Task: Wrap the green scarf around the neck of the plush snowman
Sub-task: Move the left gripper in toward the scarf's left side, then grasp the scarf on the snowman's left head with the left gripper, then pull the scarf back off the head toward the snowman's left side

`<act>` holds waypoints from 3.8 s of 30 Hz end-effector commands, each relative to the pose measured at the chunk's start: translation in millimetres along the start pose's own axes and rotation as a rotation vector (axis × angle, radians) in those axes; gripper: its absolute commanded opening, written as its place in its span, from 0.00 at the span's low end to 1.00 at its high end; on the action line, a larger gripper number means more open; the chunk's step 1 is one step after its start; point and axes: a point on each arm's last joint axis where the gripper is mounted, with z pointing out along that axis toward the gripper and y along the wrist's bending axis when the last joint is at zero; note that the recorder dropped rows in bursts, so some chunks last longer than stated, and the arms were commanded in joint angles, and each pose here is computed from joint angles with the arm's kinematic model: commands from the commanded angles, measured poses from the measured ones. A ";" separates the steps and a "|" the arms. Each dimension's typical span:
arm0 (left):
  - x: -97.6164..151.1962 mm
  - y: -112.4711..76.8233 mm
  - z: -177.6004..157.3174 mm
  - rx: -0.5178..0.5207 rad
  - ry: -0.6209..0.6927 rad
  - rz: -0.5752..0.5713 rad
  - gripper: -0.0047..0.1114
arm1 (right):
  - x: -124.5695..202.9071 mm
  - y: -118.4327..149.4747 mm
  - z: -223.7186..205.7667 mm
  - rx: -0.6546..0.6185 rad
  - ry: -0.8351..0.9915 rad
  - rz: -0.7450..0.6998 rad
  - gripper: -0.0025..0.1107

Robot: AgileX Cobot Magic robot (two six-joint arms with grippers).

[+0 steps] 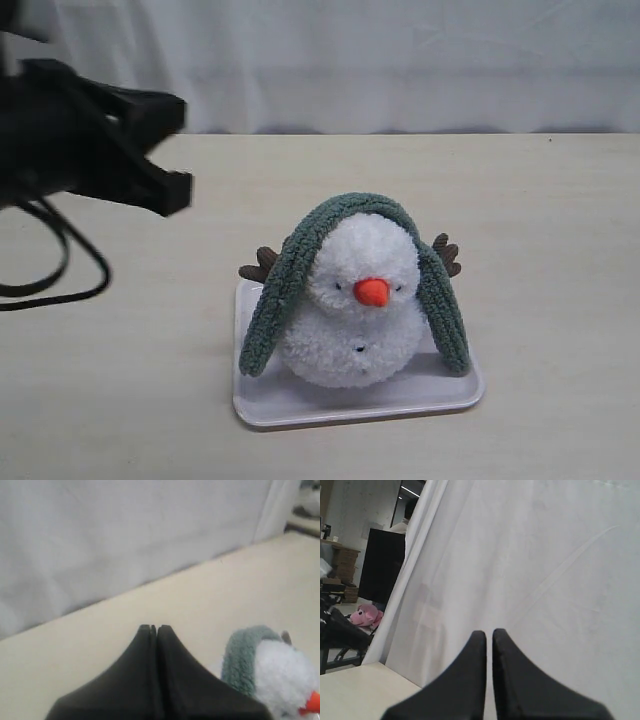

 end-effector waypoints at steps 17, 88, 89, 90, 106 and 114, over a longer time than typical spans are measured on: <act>6.2 -25.5 93.3 0.121 0.171 0.731 0.04 | 2.6 0.3 -0.3 0.005 -0.002 -0.008 0.06; 25.6 -32.2 135.2 0.237 0.370 0.096 0.04 | 2.8 0.5 -0.3 0.003 0.001 -0.018 0.06; 25.8 -32.5 135.0 0.240 0.373 0.093 0.04 | 2.8 0.5 -0.3 0.003 0.001 -0.018 0.06; 26.3 -32.9 134.7 0.245 0.377 0.093 0.04 | 2.8 0.5 -0.3 0.003 0.001 -0.018 0.06; 27.9 -36.3 132.9 0.282 0.407 0.068 0.35 | 2.8 0.5 -0.3 0.003 0.001 -0.018 0.06; 29.6 -37.8 131.6 0.303 0.427 0.080 0.10 | 2.8 0.5 -0.3 0.003 0.001 -0.018 0.06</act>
